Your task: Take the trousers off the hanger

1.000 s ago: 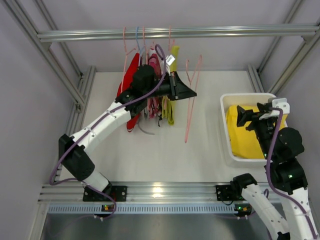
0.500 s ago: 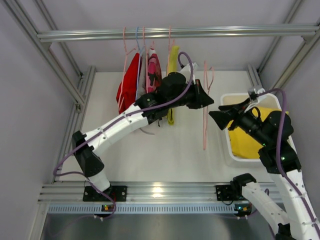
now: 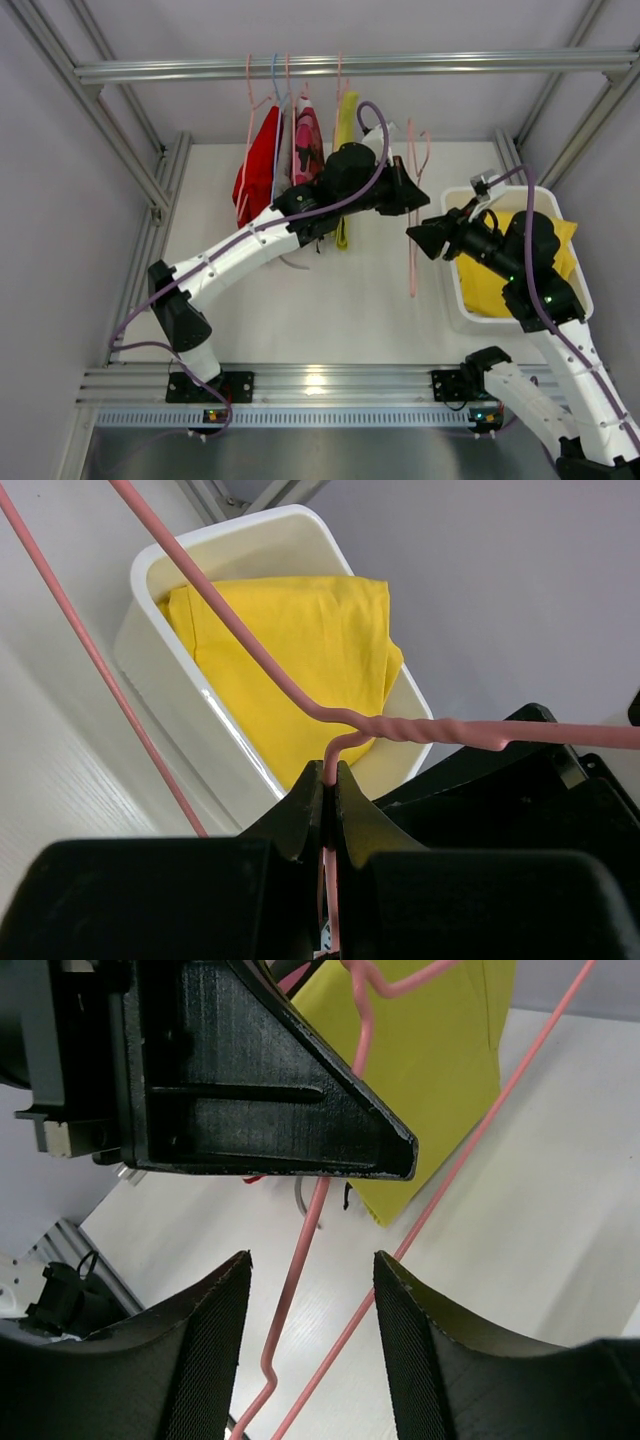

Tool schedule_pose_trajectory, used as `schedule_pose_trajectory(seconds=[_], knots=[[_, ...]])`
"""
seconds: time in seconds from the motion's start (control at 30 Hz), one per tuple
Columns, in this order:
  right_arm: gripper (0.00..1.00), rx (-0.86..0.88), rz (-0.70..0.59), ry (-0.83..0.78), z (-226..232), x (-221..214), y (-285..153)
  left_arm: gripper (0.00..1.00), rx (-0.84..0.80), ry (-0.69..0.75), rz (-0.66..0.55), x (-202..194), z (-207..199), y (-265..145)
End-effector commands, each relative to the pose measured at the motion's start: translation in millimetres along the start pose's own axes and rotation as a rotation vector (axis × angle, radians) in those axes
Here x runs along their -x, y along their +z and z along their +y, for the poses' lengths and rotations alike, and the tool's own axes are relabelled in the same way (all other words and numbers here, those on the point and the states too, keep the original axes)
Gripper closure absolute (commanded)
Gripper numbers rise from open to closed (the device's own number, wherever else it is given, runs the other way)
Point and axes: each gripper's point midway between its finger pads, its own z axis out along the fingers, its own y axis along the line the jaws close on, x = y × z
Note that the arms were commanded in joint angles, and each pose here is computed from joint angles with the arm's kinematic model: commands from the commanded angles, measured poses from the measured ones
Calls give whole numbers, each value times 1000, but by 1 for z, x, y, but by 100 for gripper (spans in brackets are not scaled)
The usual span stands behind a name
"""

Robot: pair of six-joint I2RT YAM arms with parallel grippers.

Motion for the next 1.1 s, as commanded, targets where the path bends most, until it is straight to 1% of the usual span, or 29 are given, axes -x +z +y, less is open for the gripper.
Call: schedule_pose_trajectory(seconds=[0.0, 0.03, 0.13, 0.17, 0.23, 0.27, 0.3, 0.33, 0.37, 0.4, 0.43, 0.47, 0.5, 0.53, 0.57, 0.6, 0.63, 0.67, 0.7, 0.8, 0.87, 0.97, 1.07], knots=[[50, 35, -47, -28, 7, 12, 8, 100, -90, 15, -53, 17, -33, -5], [51, 40, -51, -22, 8, 14, 9, 100, -89, 17, -49, 15, -33, -5], [64, 55, -59, -16, 11, 17, 14, 100, -98, 22, -48, 14, -34, -5], [72, 52, -61, -14, 10, 18, 15, 100, -98, 24, -48, 14, -34, -5], [81, 45, -64, -11, 10, 20, 14, 100, -96, 33, -51, 15, -34, -7], [93, 36, -70, -9, 9, 21, 13, 100, -95, 39, -46, 13, -32, -7], [98, 31, -73, 2, 9, 22, 12, 100, -99, 49, -51, 14, -33, -9], [100, 17, -88, 5, 9, 27, 10, 100, -102, 55, -50, 14, -34, -10], [100, 9, -100, 7, 9, 30, 7, 99, -107, 74, -46, 12, -33, -10], [100, 1, -111, 8, 9, 33, 4, 82, -115, 85, -50, 14, -35, -13], [100, -16, -130, 6, 8, 39, 1, 67, -115, 100, -54, 18, -32, -15], [100, -24, -145, 3, 9, 42, -4, 59, -121, 113, -58, 20, -33, -18], [100, -31, -151, 2, 9, 44, -6, 54, -115, 138, -76, 27, -33, -24], [100, -50, -152, 5, 8, 46, -9, 40, -100, 150, -92, 33, -28, -28], [100, -58, -160, 5, 8, 47, -13, 34, -87, 159, -109, 38, -26, -32], [100, -67, -161, 3, 7, 47, -16, 30, -80, 184, -125, 42, -24, -40], [100, -88, -165, 4, 5, 47, -19, 15, -69, 196, -142, 49, -19, -44], [100, -101, -162, 5, 3, 46, -20, 4, -65, 221, -158, 54, -17, -48], [100, -117, -160, 4, 0, 45, -21, 1, -65, 235, -173, 57, -16, -57], [100, -163, -154, 6, -7, 43, -27, 1, -82, 286, -234, 74, -18, -78], [100, -188, -166, 1, -10, 46, -31, 1, -83, 312, -245, 77, -16, -85], [100, -233, -176, -19, -15, 52, -38, 1, -78, 416, -277, 82, -19, -104], [100, -273, -184, -30, -20, 57, -45, 1, -55, 466, -277, 81, -14, -110]])
